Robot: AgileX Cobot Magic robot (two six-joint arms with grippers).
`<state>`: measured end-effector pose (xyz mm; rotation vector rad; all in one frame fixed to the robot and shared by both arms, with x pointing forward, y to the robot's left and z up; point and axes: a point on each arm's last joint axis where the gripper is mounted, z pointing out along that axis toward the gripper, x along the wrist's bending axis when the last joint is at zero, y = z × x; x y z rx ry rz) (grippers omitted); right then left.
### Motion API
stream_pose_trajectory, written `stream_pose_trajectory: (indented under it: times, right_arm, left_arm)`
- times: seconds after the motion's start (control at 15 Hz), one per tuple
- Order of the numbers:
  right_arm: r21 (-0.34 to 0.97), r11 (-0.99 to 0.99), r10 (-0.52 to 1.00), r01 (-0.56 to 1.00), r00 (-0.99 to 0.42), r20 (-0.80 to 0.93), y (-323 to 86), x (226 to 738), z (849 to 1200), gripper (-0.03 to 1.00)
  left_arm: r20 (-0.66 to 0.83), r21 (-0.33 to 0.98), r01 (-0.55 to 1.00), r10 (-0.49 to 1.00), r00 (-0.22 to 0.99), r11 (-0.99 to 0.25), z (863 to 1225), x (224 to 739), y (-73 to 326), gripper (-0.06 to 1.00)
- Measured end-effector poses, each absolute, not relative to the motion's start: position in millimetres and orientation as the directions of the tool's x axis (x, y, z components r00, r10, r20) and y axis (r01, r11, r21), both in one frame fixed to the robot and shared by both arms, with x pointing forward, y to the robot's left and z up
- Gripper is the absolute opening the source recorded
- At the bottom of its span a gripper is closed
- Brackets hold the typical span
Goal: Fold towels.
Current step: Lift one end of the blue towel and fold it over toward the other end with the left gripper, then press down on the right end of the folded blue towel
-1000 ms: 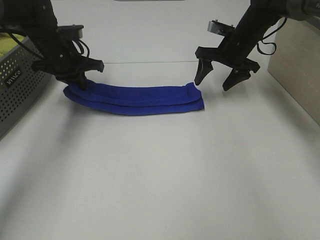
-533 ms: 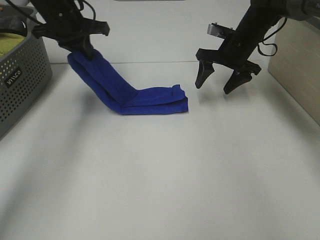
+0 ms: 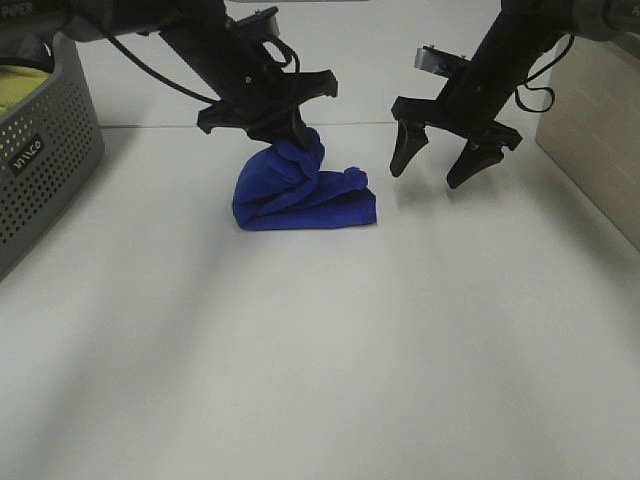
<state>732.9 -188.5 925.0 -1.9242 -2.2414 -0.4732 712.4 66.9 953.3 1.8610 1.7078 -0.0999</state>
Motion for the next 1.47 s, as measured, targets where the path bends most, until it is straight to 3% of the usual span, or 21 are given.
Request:
stream_pose_trajectory:
  times: [0.13, 0.4, 0.53, 0.87, 0.93, 1.07, 1.47]
  right_arm:
    - [0.139, 0.120, 0.929, 0.983, -0.160, 0.334, -187, 733, 926, 0.80]
    - [0.138, 0.115, 0.925, 0.984, -0.156, 0.347, -186, 733, 926, 0.80]
    - [0.138, 0.110, 0.921, 0.984, -0.153, 0.358, -185, 733, 926, 0.80]
    - [0.186, 0.108, 0.917, 0.977, -0.170, 0.361, -185, 731, 951, 0.80]
    - [0.232, 0.087, 0.893, 0.969, -0.179, 0.412, -181, 727, 979, 0.80]
    - [0.255, 0.072, 0.842, 0.964, -0.196, 0.503, -167, 723, 996, 0.80]
    - [0.250, 0.258, 0.654, 0.933, -0.359, 0.665, -59, 686, 988, 0.80]
  left_arm:
    - [-0.474, 0.365, 0.928, 0.873, 0.114, 0.077, 941, 713, 56, 0.11]
    - [-0.594, 0.340, 0.915, 0.804, 0.030, 0.217, 946, 716, 45, 0.46]
    - [-0.693, 0.268, 0.931, 0.721, 0.007, 0.249, 952, 712, 37, 0.54]
    - [-0.664, 0.406, 0.893, 0.734, 0.143, 0.194, 978, 718, 51, 0.54]
    - [-0.615, 0.511, 0.835, 0.767, 0.185, 0.207, 1001, 731, 83, 0.54]
    - [-0.559, 0.568, 0.797, 0.808, 0.189, 0.206, 1014, 739, 113, 0.54]
    - [-0.515, 0.592, 0.772, 0.845, 0.142, 0.231, 1018, 751, 156, 0.54]
